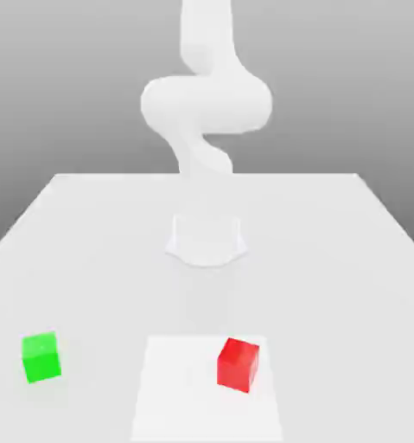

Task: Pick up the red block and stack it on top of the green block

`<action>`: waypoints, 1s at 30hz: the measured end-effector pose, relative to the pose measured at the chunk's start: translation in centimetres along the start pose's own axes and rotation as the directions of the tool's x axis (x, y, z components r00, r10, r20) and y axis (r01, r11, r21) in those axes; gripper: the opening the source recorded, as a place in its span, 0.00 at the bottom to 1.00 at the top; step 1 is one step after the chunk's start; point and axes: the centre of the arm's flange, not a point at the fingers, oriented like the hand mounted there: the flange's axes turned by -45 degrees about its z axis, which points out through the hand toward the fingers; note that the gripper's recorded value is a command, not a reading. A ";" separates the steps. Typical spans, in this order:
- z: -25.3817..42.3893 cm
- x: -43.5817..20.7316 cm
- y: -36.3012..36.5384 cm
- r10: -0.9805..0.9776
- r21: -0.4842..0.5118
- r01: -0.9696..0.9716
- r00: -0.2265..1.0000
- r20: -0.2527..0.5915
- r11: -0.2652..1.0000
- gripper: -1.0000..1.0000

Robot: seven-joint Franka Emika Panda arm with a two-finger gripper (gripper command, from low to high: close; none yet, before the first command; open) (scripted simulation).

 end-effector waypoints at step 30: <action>39.4 -32.2 -7.6 -0.891 0.609 0.654 0.379 0.249 0.449 0.00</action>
